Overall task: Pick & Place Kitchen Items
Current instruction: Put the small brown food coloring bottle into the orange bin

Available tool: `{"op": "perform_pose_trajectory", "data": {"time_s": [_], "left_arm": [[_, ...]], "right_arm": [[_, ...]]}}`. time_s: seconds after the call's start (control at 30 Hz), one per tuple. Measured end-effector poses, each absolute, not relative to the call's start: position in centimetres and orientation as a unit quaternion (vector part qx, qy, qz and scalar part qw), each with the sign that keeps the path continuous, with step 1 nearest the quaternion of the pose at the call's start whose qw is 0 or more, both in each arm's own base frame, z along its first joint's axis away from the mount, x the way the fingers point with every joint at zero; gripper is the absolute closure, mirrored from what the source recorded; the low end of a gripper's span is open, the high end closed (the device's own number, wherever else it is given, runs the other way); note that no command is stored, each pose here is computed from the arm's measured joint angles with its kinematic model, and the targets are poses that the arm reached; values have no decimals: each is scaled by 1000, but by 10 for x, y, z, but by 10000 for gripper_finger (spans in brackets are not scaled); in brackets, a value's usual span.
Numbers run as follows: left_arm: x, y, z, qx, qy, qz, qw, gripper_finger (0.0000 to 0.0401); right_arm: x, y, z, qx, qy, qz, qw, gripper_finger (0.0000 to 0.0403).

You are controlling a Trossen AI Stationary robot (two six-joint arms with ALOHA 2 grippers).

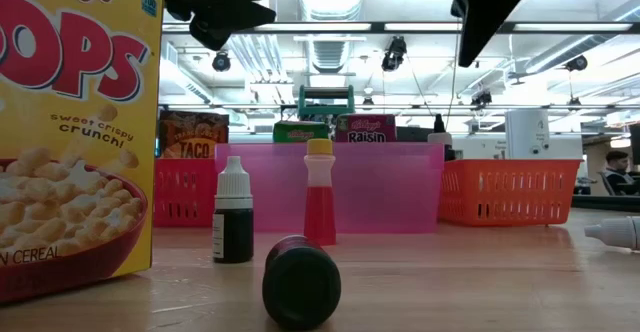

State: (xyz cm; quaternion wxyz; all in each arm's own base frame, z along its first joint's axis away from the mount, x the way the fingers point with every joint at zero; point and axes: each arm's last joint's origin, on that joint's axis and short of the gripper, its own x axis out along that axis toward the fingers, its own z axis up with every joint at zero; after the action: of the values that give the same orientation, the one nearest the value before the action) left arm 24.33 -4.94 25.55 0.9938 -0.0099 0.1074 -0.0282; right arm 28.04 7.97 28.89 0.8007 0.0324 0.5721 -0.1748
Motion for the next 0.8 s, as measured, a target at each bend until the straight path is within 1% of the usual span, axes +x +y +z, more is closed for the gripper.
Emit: {"op": "perform_pose_trajectory", "data": {"time_s": [0.2,0.47,0.63,0.8], "left_arm": [[243,-49,256,-10,107,-28,994,197],[243,-50,256,-16,108,-28,994,197],[243,-50,255,-17,108,-28,994,197],[243,-50,255,-19,108,-28,994,197]], "right_arm": [[275,95,289,40,569,-170,804,374],[268,114,287,13,566,-150,810,393],[264,123,287,9,564,-142,813,392],[259,132,287,-17,547,-148,824,394]]}}
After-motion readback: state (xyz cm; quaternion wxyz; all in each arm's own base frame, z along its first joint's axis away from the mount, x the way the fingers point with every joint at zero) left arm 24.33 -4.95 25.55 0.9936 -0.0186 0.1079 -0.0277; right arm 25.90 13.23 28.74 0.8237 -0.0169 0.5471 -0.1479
